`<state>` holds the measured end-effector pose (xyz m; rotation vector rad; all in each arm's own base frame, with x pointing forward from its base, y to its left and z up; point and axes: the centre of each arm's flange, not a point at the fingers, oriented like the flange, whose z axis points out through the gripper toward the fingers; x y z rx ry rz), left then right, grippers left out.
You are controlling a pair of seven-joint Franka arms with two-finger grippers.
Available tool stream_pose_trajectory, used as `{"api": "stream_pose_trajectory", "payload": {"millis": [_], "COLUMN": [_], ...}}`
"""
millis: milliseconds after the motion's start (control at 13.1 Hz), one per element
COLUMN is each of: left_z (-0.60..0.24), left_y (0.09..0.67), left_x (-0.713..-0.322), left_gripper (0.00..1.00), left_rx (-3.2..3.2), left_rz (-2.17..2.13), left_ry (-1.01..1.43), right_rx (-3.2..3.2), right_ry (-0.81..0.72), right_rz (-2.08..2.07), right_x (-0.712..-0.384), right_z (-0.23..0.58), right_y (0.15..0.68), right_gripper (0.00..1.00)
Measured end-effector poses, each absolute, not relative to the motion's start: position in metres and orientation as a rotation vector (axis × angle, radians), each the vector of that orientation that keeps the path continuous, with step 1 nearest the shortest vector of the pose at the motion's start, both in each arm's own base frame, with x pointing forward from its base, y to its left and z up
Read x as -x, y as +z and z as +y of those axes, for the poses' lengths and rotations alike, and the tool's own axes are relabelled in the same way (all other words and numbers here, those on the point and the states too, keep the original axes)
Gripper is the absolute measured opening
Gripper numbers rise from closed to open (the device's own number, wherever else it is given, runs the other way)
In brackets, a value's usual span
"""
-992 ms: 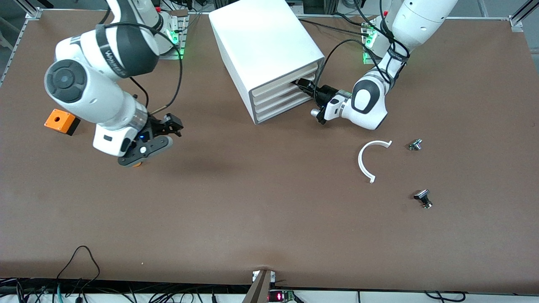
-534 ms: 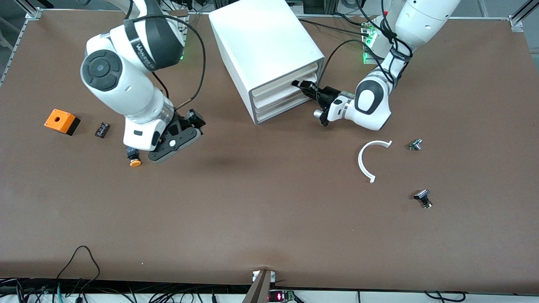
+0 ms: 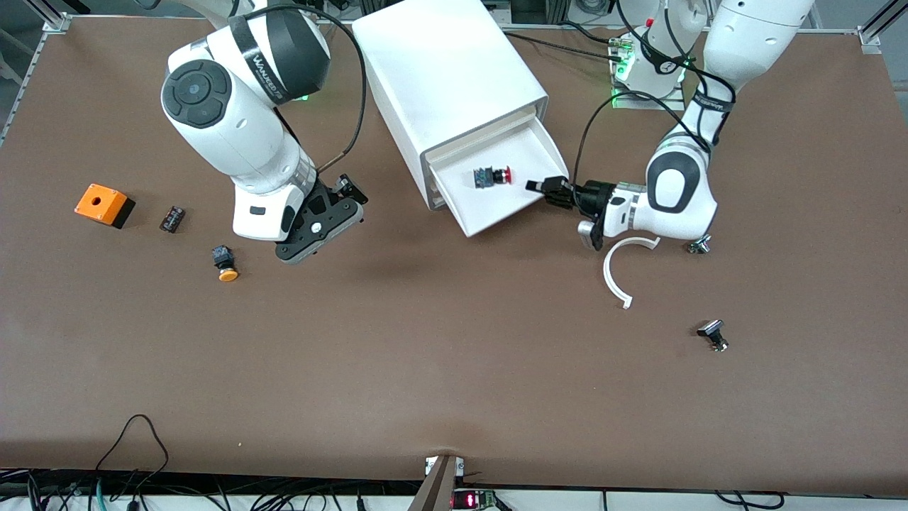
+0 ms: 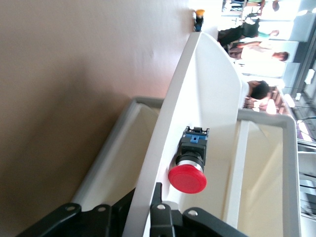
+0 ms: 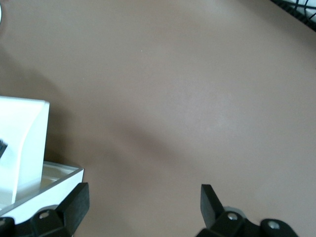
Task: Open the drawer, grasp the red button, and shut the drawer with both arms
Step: 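Pull the top drawer open with the left gripper while the right gripper approaches, then lower the right gripper over the red button while the left gripper withdraws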
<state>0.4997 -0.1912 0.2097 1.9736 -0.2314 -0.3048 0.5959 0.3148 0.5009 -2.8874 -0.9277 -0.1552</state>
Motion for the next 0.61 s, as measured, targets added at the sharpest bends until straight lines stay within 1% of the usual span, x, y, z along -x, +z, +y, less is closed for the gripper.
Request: {"api": "stream_pose_trajectory", "payload": {"millis": [76,153,229,305,534,610], "left_z": [-0.18,-0.17,-0.163,-0.158,-0.15,-0.149], "left_y": [0.215,0.219,0.22,0.219,0.22,0.222], "left_x": [-0.516,-0.526,-0.532,-0.535,-0.54,-0.542], "left_gripper": [0.15,0.15,0.22,0.3,0.63,0.72], "left_rx": [-2.039,-2.075,-2.095,-2.11,-2.129,-2.135], "left_rz": [-0.23,-0.224,-0.215,-0.206,-0.191,-0.189], "left_ry": [-0.249,-0.21,-0.187,-0.171,-0.146,-0.132], "right_rx": [2.884,2.875,2.859,2.837,2.795,2.783], "right_ry": [-0.173,-0.195,-0.211,-0.22,-0.24,-0.251], "right_rz": [-0.93,-0.947,-0.985,-1.039,-1.286,-1.384], "right_x": [-0.597,-0.598,-0.598,-0.595,-0.575,-0.565], "right_z": [0.315,0.317,0.323,0.335,0.392,0.413], "right_y": [0.503,0.503,0.502,0.5,0.49,0.487], "right_gripper": [1.0,1.0,1.0,1.0,1.0,1.0]}}
